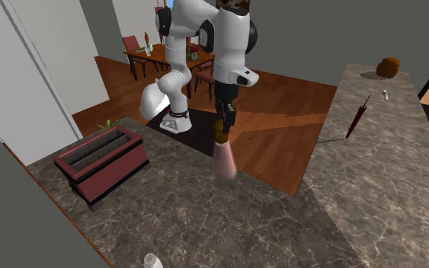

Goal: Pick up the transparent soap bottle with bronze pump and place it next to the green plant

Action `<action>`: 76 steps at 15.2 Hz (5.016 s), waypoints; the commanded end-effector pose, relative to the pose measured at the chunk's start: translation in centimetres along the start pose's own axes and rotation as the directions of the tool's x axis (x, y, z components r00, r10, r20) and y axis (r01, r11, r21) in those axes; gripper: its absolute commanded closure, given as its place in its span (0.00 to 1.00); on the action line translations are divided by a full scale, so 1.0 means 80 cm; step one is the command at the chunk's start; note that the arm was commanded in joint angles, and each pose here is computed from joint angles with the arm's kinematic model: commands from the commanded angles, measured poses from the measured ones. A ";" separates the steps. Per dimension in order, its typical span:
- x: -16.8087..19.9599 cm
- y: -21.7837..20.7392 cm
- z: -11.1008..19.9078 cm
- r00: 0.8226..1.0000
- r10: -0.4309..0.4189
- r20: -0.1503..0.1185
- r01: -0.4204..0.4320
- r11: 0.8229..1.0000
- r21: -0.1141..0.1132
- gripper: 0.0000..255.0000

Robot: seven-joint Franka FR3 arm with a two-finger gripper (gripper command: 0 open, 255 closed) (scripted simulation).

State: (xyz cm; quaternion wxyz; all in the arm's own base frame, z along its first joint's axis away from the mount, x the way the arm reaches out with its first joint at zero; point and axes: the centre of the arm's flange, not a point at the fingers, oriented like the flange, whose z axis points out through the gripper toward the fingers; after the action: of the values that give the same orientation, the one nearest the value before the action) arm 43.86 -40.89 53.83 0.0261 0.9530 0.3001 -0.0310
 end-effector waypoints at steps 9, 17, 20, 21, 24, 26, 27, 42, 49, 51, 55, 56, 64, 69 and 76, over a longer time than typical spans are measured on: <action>-0.006 0.002 -0.066 1.000 0.000 0.000 0.000 1.000 0.000 1.00; -0.010 0.003 -0.119 1.000 0.000 0.000 0.000 1.000 0.000 1.00; -0.011 0.004 -0.138 1.000 0.000 0.000 0.000 1.000 0.000 1.00; -0.012 0.004 -0.145 1.000 0.000 0.000 0.000 1.000 0.000 1.00; -0.013 0.005 -0.165 1.000 0.000 0.000 0.000 1.000 0.000 1.00; -0.014 0.005 -0.178 1.000 0.000 0.000 0.000 1.000 0.000 1.00; -0.015 0.005 -0.183 1.000 0.000 0.000 0.000 1.000 0.000 1.00; -0.166 -0.187 -0.221 1.000 0.000 0.000 0.000 1.000 0.000 1.00; -0.237 -0.276 -0.239 1.000 0.000 0.000 0.000 1.000 0.000 1.00; -0.257 -0.302 -0.244 1.000 0.000 0.000 0.000 1.000 0.000 1.00; -0.298 -0.353 -0.254 1.000 0.000 0.000 0.000 1.000 0.000 1.00; -0.308 -0.366 -0.257 1.000 0.000 0.000 0.000 1.000 0.000 1.00; -0.389 -0.468 -0.277 1.000 0.000 0.000 0.000 1.000 0.000 1.00; -0.439 -0.532 -0.290 1.000 0.000 0.000 0.000 1.000 0.000 1.00; -0.510 -0.622 -0.308 1.000 0.000 0.000 0.000 1.000 0.000 1.00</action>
State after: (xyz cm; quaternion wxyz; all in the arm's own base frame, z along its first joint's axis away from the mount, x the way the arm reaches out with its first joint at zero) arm -15.61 -22.05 79.66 0.0267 0.9531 0.2998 -0.0308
